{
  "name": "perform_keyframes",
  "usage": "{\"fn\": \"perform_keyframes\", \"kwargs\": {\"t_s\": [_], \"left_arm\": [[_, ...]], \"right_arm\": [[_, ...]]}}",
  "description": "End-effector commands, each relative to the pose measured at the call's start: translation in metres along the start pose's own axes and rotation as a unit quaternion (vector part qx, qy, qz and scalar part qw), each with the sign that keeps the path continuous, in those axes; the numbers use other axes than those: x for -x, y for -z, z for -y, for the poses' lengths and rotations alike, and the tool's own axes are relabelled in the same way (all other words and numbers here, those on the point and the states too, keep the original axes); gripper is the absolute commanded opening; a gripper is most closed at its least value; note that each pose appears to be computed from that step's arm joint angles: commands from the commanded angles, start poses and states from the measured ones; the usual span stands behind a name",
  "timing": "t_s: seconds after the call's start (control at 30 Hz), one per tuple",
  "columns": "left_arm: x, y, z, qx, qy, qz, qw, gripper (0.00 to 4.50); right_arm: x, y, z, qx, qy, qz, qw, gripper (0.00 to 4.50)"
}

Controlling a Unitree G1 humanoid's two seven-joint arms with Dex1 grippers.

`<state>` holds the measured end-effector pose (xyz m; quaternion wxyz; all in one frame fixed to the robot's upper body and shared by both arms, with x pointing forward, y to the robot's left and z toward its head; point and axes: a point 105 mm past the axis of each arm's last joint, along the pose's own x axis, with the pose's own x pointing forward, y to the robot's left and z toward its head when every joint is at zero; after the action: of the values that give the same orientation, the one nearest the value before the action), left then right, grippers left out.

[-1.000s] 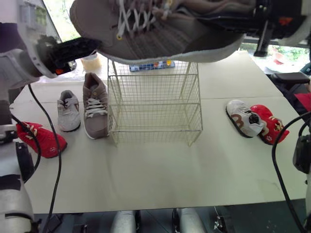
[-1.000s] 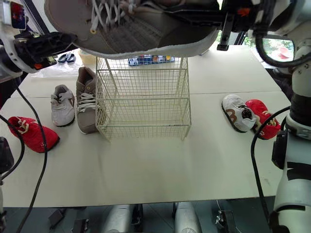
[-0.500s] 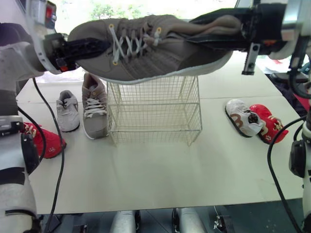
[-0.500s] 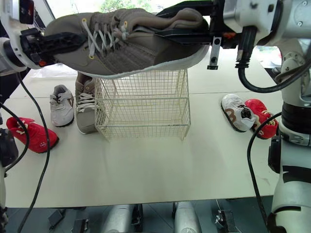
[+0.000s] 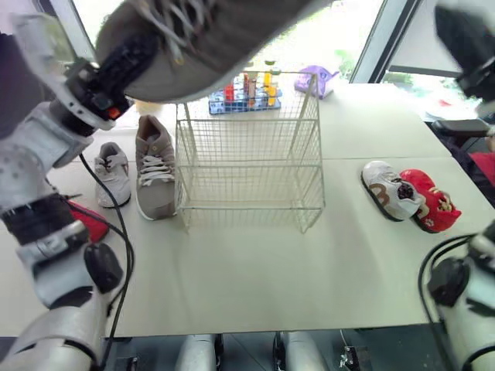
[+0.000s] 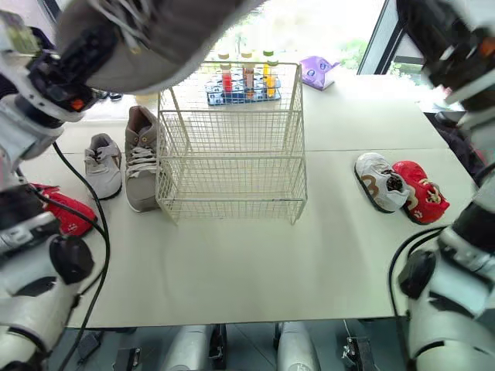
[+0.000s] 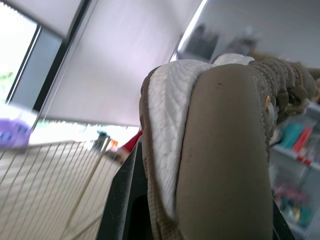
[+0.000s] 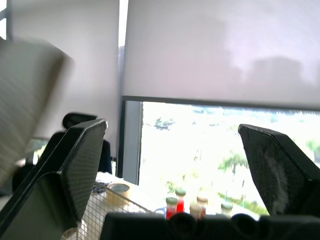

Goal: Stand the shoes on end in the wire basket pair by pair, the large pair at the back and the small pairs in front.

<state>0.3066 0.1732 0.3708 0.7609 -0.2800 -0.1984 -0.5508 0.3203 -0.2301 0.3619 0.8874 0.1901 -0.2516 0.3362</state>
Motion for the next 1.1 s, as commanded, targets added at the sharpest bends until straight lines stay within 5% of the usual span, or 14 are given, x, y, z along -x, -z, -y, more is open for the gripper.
{"fn": "perform_keyframes", "kwargs": {"t_s": [0.03,0.37,1.03,1.1], "left_arm": [[-0.018,-0.008,0.028,-0.030,0.023,0.062,0.997,0.72],[-0.032,0.008,0.027,0.047,0.032,0.119,0.991,0.72],[-0.034,0.062,0.005,0.084,-0.017,0.064,0.994,0.72],[-0.033,0.065,0.004,0.082,-0.020,0.060,0.995,0.72]], "right_arm": [[-0.017,0.010,-0.048,-0.068,-0.078,0.012,0.995,4.45],[-0.055,0.029,-0.097,-0.117,-0.164,0.029,0.979,4.45],[-0.077,0.025,-0.144,-0.108,-0.241,0.044,0.964,4.45],[-0.077,0.027,-0.143,-0.107,-0.236,0.042,0.965,3.92]]}}
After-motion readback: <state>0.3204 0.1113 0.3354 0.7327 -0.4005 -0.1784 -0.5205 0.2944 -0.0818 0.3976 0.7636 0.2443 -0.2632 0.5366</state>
